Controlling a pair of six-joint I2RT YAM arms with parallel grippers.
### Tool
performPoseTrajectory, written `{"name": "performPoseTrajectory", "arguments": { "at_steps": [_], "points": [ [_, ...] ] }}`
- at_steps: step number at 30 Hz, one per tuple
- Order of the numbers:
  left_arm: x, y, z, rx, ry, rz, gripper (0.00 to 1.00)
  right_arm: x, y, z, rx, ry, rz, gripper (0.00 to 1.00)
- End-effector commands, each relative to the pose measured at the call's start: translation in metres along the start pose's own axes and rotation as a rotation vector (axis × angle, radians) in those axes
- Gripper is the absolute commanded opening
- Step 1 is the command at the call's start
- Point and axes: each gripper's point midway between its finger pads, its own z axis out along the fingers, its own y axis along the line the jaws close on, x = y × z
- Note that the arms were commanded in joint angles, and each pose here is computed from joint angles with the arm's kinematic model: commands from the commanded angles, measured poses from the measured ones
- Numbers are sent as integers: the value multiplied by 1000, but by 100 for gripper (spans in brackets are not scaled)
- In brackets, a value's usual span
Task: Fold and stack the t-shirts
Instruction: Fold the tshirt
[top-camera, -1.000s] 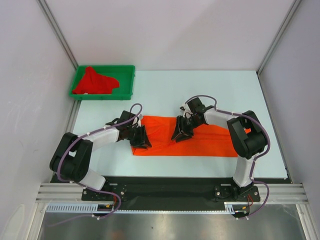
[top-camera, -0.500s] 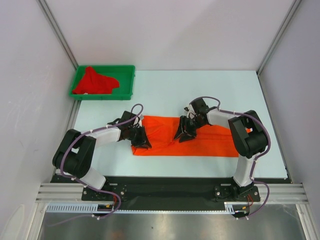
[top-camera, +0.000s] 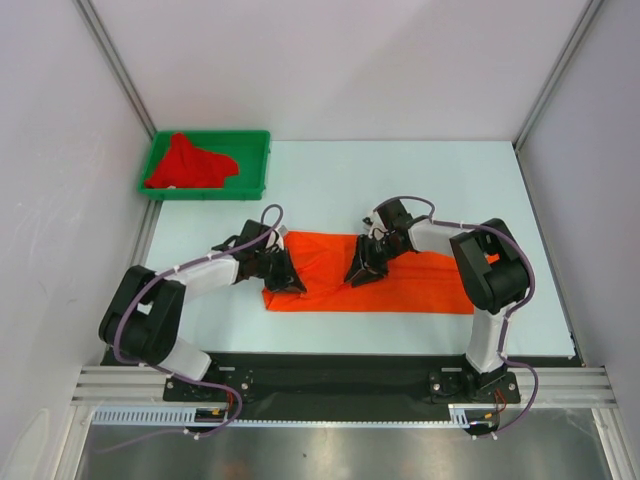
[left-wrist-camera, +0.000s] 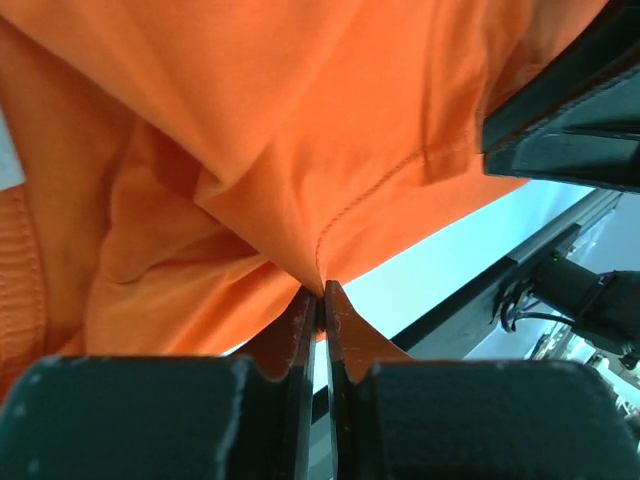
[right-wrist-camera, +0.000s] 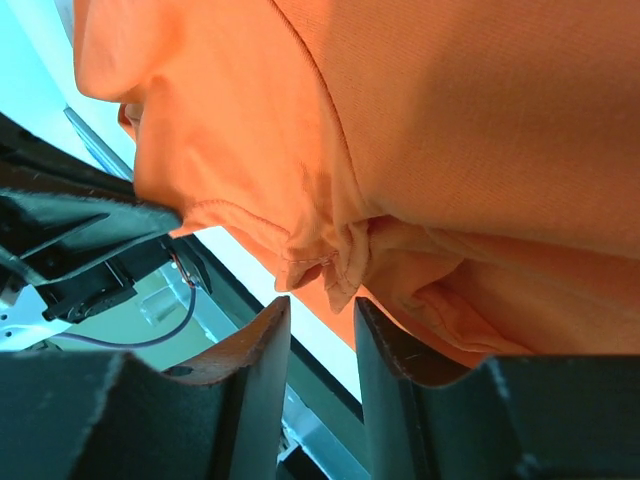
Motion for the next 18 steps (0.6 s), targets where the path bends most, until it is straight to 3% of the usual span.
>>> {"name": "performPoseTrajectory", "arguments": {
  "at_steps": [1,5,8,10,18],
  "points": [
    [-8,-29,-10,82,-32,19,11,-4,6,3,-27,1,-23,35],
    [-5,-31,-9,83,-27,15,10,-5,6,4,-34,8,-26,26],
    [-2,-34,-9,86,-26,15,11,-6,11,-1,-41,4,-33,5],
    [0,-34,-11,87,-29,15,11,-5,10,-6,-32,1,-27,1],
    [5,-24,-9,58,-36,-3,11,-7,8,-29,-38,-18,-3,0]
  ]
}}
